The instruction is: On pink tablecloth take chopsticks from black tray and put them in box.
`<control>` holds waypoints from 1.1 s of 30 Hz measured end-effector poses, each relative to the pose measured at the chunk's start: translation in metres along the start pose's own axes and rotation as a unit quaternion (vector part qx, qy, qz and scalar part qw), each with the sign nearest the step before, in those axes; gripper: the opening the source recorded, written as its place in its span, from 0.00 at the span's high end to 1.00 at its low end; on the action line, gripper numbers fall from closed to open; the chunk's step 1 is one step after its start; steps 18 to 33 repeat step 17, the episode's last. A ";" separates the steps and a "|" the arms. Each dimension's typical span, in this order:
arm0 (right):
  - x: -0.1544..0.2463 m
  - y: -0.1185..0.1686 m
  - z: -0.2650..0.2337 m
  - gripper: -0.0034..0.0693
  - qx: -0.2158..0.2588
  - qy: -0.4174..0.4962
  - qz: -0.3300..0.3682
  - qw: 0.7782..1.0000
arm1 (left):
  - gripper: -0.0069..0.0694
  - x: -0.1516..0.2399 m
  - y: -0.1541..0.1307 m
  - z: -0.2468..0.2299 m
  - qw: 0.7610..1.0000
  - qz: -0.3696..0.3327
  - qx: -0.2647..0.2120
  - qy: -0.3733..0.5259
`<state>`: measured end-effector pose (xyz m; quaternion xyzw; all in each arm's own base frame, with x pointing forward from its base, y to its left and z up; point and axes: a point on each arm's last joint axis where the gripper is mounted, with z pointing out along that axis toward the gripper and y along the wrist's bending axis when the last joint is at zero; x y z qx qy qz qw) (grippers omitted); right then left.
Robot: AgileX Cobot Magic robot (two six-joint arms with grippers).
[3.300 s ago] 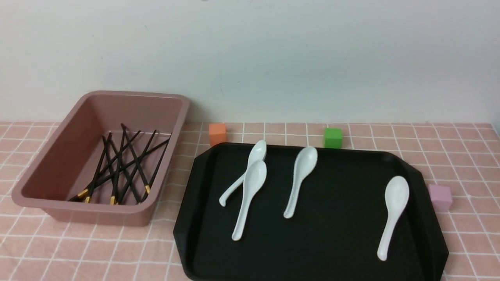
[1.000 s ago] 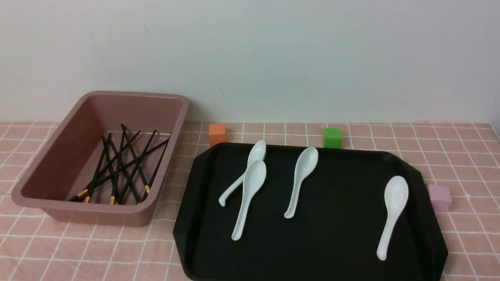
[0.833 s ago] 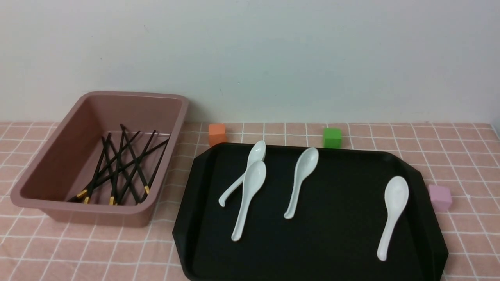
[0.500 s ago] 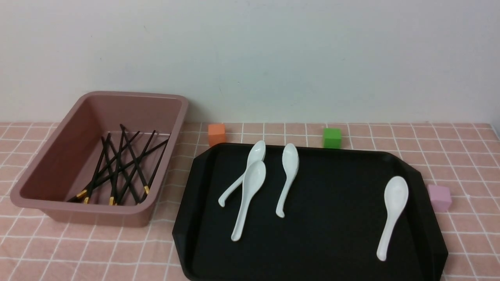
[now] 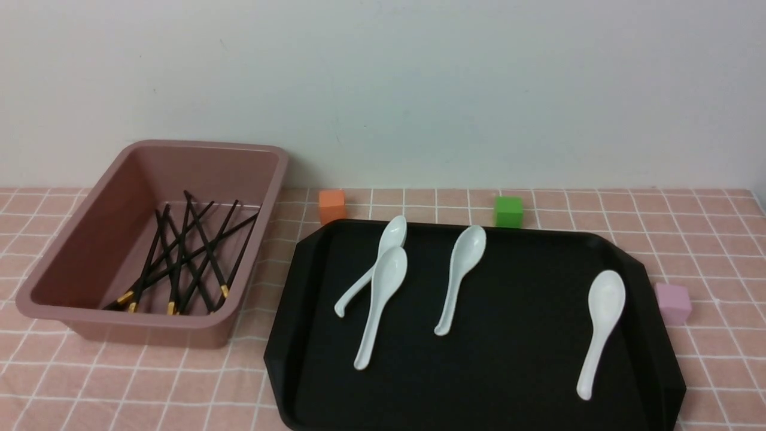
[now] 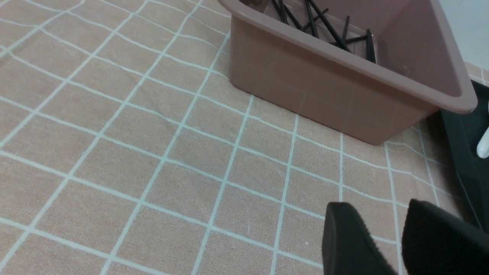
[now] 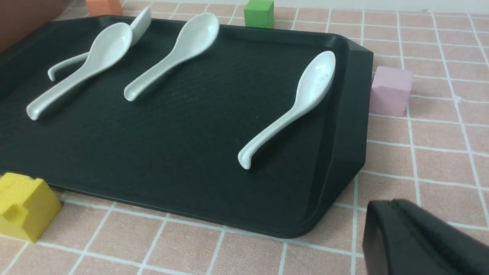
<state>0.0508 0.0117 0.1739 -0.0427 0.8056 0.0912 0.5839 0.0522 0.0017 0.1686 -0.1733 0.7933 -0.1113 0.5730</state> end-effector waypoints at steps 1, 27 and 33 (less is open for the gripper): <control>0.000 0.000 0.000 0.94 0.000 0.000 0.000 1.000 | 0.60 0.000 0.000 0.000 1.000 0.000 0.000 0.000; 0.000 0.000 0.000 0.92 0.000 0.000 0.000 1.000 | 0.60 0.000 0.000 0.000 1.000 0.000 0.000 0.000; 0.000 0.000 0.000 0.92 0.000 0.000 0.000 1.000 | 0.60 0.000 0.000 0.000 1.000 0.000 0.000 0.000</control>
